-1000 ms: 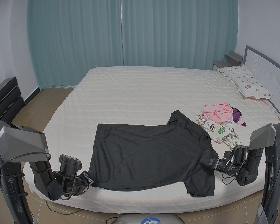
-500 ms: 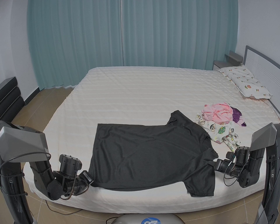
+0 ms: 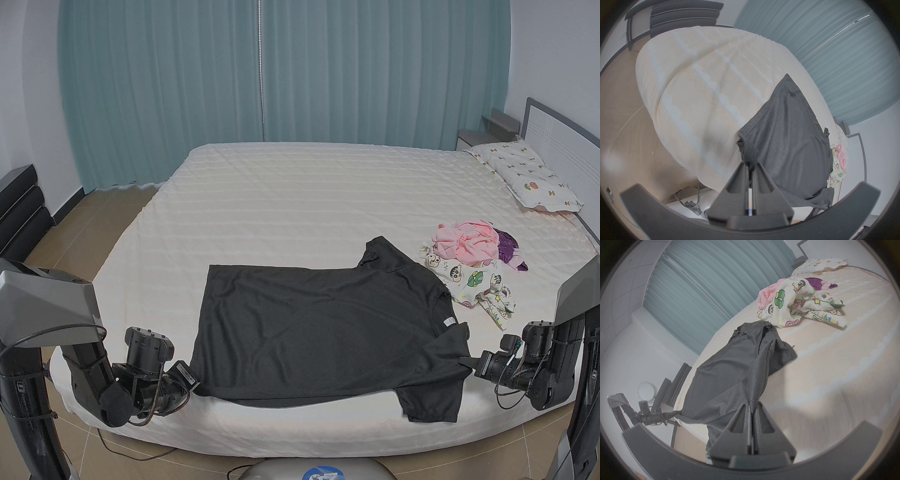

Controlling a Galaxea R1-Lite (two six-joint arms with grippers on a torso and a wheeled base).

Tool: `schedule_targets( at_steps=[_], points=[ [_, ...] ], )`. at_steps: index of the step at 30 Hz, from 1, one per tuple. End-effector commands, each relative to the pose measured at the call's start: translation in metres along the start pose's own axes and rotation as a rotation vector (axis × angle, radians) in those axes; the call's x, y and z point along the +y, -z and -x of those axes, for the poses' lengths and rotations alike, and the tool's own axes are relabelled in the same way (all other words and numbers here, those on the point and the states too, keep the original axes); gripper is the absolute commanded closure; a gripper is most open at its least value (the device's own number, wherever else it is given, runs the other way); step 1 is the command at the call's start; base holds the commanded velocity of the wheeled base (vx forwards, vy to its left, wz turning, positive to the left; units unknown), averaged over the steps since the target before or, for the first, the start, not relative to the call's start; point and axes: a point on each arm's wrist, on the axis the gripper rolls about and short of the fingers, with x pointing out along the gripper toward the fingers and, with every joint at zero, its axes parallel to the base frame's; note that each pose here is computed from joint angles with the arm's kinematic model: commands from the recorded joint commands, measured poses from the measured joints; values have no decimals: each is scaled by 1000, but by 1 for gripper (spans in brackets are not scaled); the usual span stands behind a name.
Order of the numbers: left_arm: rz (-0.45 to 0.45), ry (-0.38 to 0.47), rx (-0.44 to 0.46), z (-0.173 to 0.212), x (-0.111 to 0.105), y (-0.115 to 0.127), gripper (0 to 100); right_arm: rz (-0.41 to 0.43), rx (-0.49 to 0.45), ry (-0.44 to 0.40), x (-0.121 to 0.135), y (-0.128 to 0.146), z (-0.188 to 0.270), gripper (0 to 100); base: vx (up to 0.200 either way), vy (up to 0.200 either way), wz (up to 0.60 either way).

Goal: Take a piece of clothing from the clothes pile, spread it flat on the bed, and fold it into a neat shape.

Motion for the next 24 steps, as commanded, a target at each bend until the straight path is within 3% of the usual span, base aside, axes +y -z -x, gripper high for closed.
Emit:
schedule_targets(
  at_steps=[1, 6, 11, 18, 24],
  points=[
    [-6, 24, -24, 9, -4, -3, 100, 4, 4, -9, 3, 1, 20, 100, 0, 0, 0],
    [-7, 33, -40, 12, -5, -7, 100, -1, 25, -7, 7, 7, 34, 100, 0, 0, 0],
    [-78, -4, -63, 15, 0, -7, 100, 33, 86, 5, 10, 21, 47, 100, 0, 0, 0],
    [-134, -30, -81, 19, 4, -6, 100, 49, 74, -12, 9, 16, 54, 100, 0, 0, 0],
    [-176, -42, -81, 23, 7, -6, 100, 56, 162, -1, 17, 22, 66, 100, 0, 0, 0]
  ],
)
